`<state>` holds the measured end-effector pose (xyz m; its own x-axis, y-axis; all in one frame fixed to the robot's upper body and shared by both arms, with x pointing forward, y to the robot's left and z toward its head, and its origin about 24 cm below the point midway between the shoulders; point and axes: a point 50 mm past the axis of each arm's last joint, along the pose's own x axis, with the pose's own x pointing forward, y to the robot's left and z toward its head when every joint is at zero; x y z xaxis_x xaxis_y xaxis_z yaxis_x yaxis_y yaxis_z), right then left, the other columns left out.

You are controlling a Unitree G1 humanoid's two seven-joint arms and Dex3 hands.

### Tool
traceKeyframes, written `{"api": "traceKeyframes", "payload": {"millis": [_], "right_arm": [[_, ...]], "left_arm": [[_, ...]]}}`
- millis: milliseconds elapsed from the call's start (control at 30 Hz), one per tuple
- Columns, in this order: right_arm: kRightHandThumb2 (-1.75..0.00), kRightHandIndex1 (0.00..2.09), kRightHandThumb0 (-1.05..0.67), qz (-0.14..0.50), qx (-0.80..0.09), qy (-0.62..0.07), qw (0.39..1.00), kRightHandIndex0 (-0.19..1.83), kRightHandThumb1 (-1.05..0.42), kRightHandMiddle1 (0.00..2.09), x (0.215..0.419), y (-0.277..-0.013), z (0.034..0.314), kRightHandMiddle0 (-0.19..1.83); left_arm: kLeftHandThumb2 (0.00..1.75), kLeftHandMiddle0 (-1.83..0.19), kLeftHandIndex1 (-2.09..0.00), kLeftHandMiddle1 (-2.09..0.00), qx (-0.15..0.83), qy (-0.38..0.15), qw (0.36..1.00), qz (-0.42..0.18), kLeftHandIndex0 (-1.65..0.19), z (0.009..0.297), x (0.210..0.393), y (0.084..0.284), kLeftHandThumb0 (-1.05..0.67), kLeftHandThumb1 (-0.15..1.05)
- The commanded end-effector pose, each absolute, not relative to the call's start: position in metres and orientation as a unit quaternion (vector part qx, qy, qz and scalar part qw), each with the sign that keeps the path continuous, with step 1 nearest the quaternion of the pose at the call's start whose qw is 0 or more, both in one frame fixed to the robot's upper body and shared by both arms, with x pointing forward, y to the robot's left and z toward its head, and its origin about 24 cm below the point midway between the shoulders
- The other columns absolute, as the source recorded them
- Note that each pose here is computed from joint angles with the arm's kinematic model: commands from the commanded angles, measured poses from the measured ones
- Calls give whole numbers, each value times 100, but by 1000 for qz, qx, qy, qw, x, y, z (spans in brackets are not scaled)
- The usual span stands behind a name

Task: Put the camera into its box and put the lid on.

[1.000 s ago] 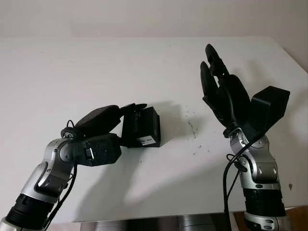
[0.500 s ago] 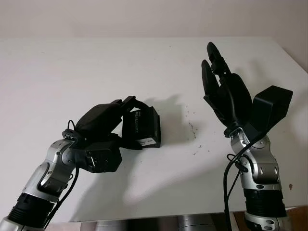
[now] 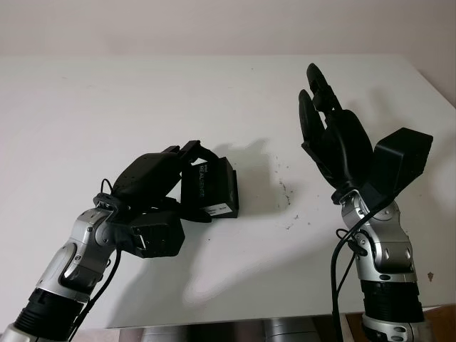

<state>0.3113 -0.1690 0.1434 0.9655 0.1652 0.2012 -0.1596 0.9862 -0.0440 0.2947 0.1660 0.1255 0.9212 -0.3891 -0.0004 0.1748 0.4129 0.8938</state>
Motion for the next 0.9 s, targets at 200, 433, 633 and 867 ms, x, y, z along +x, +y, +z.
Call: {"api": "traceKeyframes", "payload": {"millis": [200,433,633,867], "right_arm": [[-56,6,-68,84,-15,-110,990,-9,-105,7,309,-170,145,-5],[-56,5,-68,86,-16,-108,990,-9,-105,7,310,-169,145,-6],[-56,6,-69,86,-16,-109,990,-9,-105,7,310,-168,145,-5],[-57,5,-67,88,-16,-115,989,-10,-105,7,310,-168,146,-6]], "left_arm": [[5,-29,-173,-172,451,-96,868,-184,-15,169,290,162,-16,95],[5,-31,-174,-172,447,-90,864,-211,-18,195,288,162,-17,92],[5,-31,-177,-178,451,-79,856,-240,-20,205,290,163,-15,92],[5,-34,-179,-181,493,-86,834,-230,-25,209,296,161,-15,90]]}}
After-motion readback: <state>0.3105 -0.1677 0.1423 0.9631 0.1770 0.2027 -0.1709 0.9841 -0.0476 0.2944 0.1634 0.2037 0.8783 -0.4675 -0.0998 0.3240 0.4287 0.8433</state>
